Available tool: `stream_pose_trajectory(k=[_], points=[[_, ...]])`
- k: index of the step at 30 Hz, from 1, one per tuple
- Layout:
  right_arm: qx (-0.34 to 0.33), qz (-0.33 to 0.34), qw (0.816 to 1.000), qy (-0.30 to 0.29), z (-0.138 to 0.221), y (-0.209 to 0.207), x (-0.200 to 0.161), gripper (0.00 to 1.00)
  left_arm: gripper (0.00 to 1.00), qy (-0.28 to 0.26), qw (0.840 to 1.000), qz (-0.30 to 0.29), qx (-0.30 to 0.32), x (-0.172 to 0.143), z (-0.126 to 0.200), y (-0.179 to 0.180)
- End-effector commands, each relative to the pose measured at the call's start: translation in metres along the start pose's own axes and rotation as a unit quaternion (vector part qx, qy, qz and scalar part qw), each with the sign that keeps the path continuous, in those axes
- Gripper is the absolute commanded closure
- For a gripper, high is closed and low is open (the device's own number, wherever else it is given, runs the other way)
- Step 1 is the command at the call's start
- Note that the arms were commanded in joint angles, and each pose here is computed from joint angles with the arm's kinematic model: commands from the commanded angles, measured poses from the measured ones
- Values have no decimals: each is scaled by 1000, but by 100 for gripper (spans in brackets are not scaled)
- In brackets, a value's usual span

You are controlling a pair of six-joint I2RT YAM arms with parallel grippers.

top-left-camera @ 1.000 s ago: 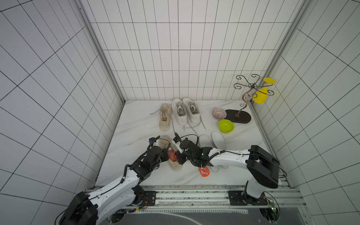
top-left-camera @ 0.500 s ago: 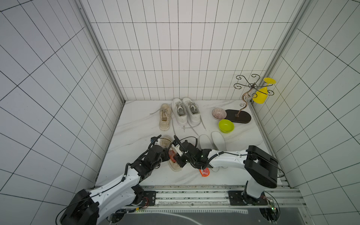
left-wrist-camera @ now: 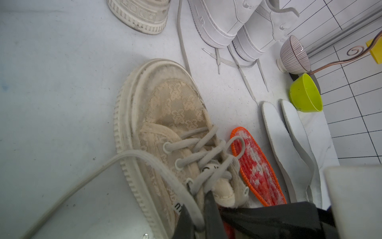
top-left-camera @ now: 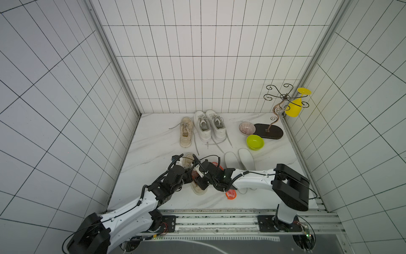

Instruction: Remove the insole from the shoe

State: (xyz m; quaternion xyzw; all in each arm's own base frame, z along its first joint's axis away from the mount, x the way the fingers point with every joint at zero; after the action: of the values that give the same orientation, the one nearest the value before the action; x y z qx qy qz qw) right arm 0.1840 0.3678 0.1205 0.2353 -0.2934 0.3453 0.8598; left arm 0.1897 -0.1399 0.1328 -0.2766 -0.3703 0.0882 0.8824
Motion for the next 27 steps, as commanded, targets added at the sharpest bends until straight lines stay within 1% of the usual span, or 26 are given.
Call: stream_pose_trajectory(k=[1,5,7,11,14,15,18,21,24,27], points=[[-66,-11,998,7,-5,-8,13,50,100,-25,998,11,-49,9,5,-16],[-143,-16,988,51,-17,-24,1,42,100,-33,998,12,-50,11,8,-16],[-163,-18,984,67,-22,-31,-6,39,100,-35,998,12,-50,11,10,-15],[-184,-18,977,110,-37,-40,-21,36,100,-40,998,15,-52,12,11,-15],[-185,-15,973,139,-52,-44,-33,36,100,-44,997,15,-59,14,12,-18],[-188,-13,969,158,-54,-46,-39,37,100,-44,997,15,-61,15,12,-19],[-195,-4,963,187,-67,-51,-53,40,100,-48,997,14,-65,17,14,-21],[-209,7,951,226,-81,-57,-68,44,100,-51,996,13,-67,18,15,-22],[-201,5,950,239,-87,-58,-77,54,100,-54,996,13,-66,20,16,-23],[-195,1,956,220,-82,-56,-70,69,100,-56,996,12,-61,20,17,-21]])
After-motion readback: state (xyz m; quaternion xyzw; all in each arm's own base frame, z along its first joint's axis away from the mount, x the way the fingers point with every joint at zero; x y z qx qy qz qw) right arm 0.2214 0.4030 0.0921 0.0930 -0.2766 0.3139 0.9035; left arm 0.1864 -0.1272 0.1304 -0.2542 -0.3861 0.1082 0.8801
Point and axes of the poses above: each gripper's point midway between its finger pads, its own z axis back along the fingers, its own y axis along the line the jaws close on, x = y × z, the point moved 7 cm from there along z, back along the fingers, and after that the axes turned 1 degree about -z, right-handed, at the moved point
